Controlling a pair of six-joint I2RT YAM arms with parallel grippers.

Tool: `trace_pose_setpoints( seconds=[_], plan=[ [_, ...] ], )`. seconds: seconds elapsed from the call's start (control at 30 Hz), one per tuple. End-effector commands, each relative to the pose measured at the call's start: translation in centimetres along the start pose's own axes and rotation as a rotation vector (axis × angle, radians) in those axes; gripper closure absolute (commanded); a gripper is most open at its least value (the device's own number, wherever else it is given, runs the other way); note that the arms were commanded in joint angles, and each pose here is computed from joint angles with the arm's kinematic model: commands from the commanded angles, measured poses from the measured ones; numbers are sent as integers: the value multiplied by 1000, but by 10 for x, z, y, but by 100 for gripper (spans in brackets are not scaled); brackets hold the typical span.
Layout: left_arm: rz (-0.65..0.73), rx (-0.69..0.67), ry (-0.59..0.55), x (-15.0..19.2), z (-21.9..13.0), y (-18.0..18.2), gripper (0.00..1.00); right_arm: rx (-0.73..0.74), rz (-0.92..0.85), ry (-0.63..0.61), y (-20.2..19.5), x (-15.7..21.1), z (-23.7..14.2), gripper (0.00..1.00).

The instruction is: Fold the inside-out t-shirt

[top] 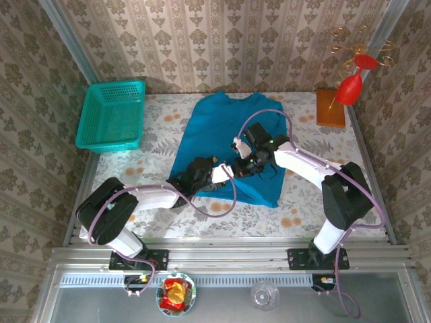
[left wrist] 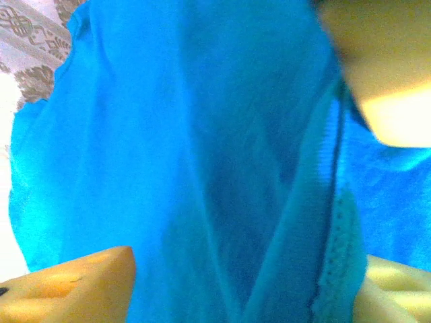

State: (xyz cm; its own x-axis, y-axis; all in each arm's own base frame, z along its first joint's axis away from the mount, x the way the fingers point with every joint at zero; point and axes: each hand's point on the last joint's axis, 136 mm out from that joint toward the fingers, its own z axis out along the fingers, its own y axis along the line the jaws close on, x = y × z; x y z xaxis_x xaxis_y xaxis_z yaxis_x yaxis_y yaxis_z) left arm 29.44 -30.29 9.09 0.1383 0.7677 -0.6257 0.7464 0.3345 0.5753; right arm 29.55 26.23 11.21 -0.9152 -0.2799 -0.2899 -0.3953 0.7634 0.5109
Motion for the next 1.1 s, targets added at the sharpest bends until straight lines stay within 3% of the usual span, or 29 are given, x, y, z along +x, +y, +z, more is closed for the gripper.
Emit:
trace_pose_setpoints(
  seconds=[0.0, 0.27, 0.33, 0.5, 0.73, 0.9, 1.07],
  plan=[
    [50, -66, -17, -6, -11, 12, 35, -13, 10, -25, 4, -1, -10, 100],
    [30, -6, -43, -9, -14, 9, 76, 105, 28, -88, -11, -7, -21, 65],
    [-6, 43, -67, -13, -15, 7, 82, 200, 31, -116, -22, -5, -25, 55],
    [-87, 144, -103, -19, -21, 9, 94, 344, -36, -176, -28, 3, -25, 46],
    [-218, 316, -95, -23, -26, 11, 100, 406, -186, -248, -17, 9, -4, 28],
    [-308, 438, -79, -30, -30, 10, 100, 501, -193, -271, -26, 6, 11, 9],
    [-351, 494, -66, -33, -34, 8, 100, 763, -176, -287, -57, 0, -1, 9]
  ],
)
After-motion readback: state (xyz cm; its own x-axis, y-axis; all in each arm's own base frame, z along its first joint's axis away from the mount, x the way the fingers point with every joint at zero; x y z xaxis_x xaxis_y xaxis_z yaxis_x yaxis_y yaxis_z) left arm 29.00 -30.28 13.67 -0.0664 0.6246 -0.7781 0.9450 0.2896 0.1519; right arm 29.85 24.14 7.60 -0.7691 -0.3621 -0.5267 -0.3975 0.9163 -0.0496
